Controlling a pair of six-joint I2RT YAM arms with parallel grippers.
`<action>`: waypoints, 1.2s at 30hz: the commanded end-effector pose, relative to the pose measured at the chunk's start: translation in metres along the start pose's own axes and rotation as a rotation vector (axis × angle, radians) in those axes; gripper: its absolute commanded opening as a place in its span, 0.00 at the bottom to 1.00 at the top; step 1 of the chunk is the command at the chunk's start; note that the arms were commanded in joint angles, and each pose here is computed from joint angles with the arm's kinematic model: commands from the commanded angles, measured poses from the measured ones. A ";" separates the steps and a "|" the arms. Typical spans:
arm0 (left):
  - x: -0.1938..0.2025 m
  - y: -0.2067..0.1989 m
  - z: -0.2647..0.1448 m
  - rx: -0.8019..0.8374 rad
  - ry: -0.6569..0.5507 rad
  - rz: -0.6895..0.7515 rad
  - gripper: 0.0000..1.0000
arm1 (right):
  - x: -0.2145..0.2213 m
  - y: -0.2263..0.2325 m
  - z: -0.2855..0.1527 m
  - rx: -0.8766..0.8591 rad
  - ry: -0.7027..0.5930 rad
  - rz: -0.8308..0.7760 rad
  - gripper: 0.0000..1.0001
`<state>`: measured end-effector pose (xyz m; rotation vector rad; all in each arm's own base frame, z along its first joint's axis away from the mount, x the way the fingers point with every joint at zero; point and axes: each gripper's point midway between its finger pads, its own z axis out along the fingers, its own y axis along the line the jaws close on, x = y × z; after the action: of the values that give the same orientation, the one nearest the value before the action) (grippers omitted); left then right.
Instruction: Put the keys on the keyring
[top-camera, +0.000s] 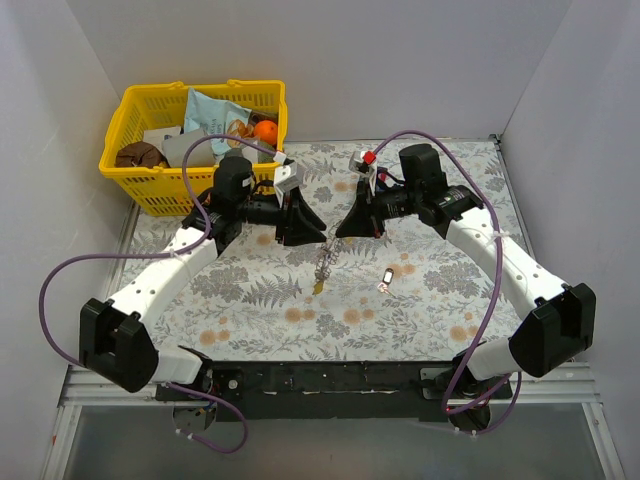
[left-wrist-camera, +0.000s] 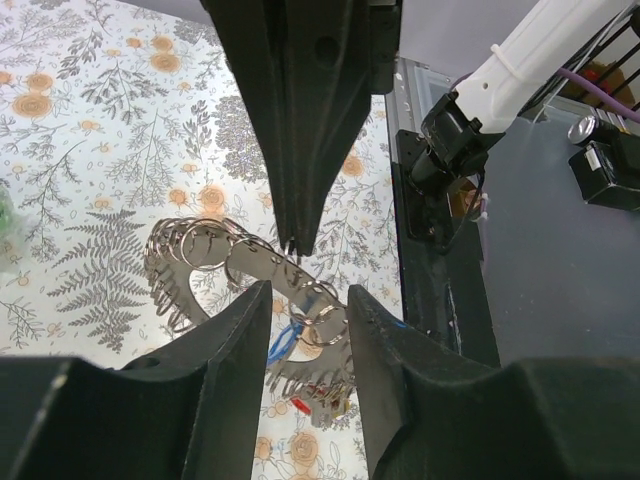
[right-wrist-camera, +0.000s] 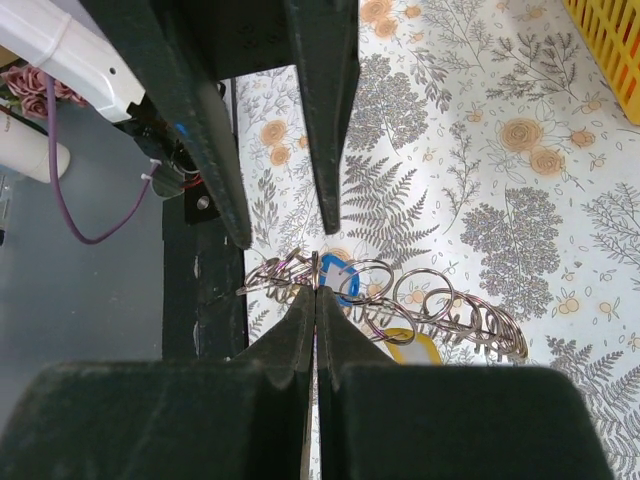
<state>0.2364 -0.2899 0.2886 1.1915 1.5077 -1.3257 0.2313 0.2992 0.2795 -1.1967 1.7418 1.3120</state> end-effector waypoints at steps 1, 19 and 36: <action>-0.016 0.002 0.002 0.004 -0.019 0.042 0.35 | -0.034 0.023 -0.010 -0.046 -0.069 -0.118 0.01; -0.011 0.003 0.009 0.068 -0.013 0.011 0.24 | -0.033 0.019 -0.006 -0.047 -0.066 -0.108 0.01; -0.009 0.008 0.015 0.056 -0.005 -0.013 0.09 | -0.030 0.015 -0.004 -0.049 -0.061 -0.097 0.01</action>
<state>0.2453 -0.3029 0.2751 1.1992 1.5421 -1.4094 0.2302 0.3000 0.2816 -1.2012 1.7331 1.3196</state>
